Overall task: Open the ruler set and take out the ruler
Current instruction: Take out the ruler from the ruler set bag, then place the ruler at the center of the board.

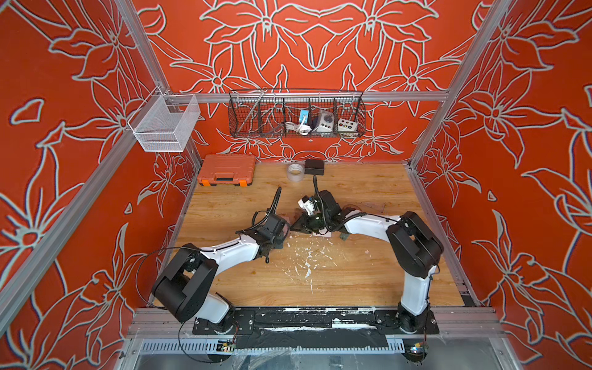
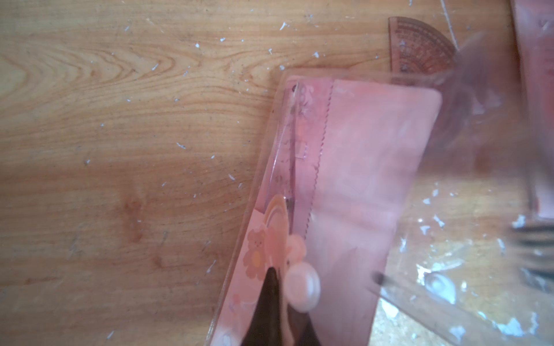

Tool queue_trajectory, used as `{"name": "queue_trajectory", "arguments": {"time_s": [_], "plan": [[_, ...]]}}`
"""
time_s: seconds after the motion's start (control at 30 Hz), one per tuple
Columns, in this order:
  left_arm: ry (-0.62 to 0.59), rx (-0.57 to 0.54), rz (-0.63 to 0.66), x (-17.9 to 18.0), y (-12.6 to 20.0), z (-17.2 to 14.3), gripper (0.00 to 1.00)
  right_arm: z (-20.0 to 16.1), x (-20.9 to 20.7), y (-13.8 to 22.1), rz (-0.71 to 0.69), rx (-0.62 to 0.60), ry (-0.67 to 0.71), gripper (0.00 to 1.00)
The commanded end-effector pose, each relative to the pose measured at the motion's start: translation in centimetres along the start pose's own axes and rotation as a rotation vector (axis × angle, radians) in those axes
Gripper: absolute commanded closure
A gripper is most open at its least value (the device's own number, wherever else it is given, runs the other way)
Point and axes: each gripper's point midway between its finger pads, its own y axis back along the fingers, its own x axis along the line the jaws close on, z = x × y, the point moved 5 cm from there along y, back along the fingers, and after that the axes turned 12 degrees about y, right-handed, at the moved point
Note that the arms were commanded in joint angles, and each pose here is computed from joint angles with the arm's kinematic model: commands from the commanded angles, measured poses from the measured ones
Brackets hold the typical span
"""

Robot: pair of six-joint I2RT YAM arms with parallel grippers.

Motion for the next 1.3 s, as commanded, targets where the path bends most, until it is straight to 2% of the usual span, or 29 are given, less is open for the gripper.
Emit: {"name": "queue_trajectory", "arguments": {"time_s": [0.0, 0.1, 0.2, 0.3, 0.37, 0.6, 0.97, 1.07, 1.27], "plan": [[0.013, 0.056, 0.055, 1.5, -0.1, -1.0, 1.00, 0.5, 0.3, 3.1, 0.000, -0.029, 0.024, 1.00], [0.027, 0.048, 0.033, 1.8, 0.1, -0.9, 1.00, 2.1, -1.0, 5.2, -0.049, -0.081, 0.033, 1.00], [0.051, 0.047, 0.008, 2.2, 0.1, -1.0, 1.00, 4.1, -2.4, 5.6, -0.124, -0.095, 0.056, 1.00], [0.091, 0.053, -0.037, 2.7, 0.1, -1.2, 1.00, 5.9, -3.9, 3.8, -0.176, -0.034, 0.069, 1.00], [0.107, 0.053, -0.067, 2.9, 0.5, -1.1, 1.00, 7.0, -4.9, 2.5, -0.182, -0.035, 0.061, 1.00], [0.125, 0.059, -0.193, 2.6, 1.5, -1.4, 1.00, 9.6, -6.3, -1.7, -0.148, 0.025, 0.031, 1.00], [0.110, -0.023, -0.194, 3.3, 3.8, -0.4, 1.00, 8.0, -7.6, -5.4, -0.140, 0.135, 0.026, 1.00], [0.106, -0.043, -0.148, 4.0, 4.0, -0.2, 1.00, 7.6, -8.0, -5.9, -0.134, 0.148, 0.018, 1.00], [0.095, -0.009, -0.149, 3.7, 3.2, -0.6, 1.00, 7.2, -8.5, -7.0, -0.117, 0.166, 0.005, 1.00]]}}
